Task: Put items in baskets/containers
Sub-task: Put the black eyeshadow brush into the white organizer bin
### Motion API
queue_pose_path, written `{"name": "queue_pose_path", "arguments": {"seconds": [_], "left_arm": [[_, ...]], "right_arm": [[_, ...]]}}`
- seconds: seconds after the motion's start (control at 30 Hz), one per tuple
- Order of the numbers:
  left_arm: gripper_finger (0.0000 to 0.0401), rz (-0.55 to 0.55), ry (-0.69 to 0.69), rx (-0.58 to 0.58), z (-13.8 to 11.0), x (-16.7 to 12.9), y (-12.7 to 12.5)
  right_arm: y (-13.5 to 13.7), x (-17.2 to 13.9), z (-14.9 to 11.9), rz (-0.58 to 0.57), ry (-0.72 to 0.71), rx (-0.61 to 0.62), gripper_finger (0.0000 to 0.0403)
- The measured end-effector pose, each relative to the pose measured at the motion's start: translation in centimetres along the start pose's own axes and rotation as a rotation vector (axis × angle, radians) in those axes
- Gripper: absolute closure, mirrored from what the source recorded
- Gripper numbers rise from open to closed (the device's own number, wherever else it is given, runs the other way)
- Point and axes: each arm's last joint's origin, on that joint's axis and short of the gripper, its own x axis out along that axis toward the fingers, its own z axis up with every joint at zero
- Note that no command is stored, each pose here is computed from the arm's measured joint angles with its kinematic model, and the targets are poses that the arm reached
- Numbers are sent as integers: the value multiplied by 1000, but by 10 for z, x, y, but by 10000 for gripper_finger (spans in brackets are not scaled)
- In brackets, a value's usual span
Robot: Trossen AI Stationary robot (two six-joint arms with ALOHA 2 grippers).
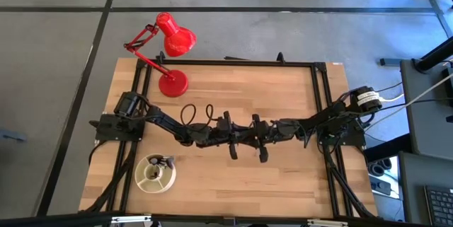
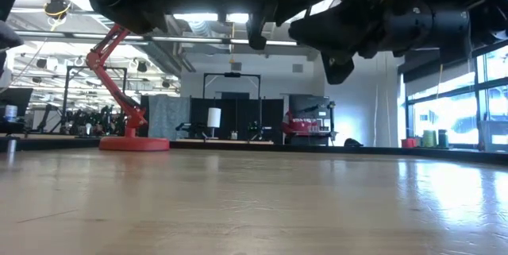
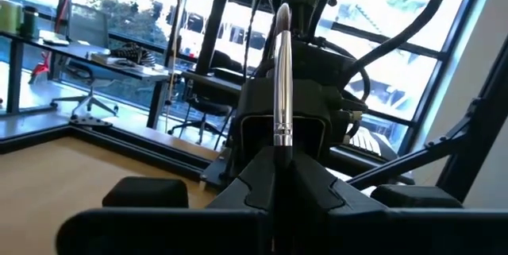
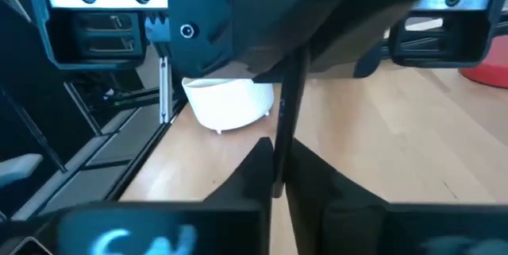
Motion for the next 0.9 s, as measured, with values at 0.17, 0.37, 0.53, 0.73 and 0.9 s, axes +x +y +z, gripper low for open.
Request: {"name": "queue_pose_path", "arguments": {"seconds": [0.17, 0.37, 0.53, 0.73, 0.9], "left_arm": [[377, -5, 24, 18, -2, 0, 0], [349, -23, 66, 91, -6, 0, 1], [320, -22, 62, 101, -6, 0, 1], [302, -24, 62, 127, -6, 0, 1], [306, -27, 56, 125, -3, 0, 1]], "right_arm": [[-1, 0, -3, -11, 31, -15, 379], [-3, -1, -9, -33, 94, -36, 385], [-5, -2, -16, -54, 165, -62, 385], [-7, -3, -22, -74, 230, -91, 385], [-7, -3, -23, -75, 243, -101, 385]]}}
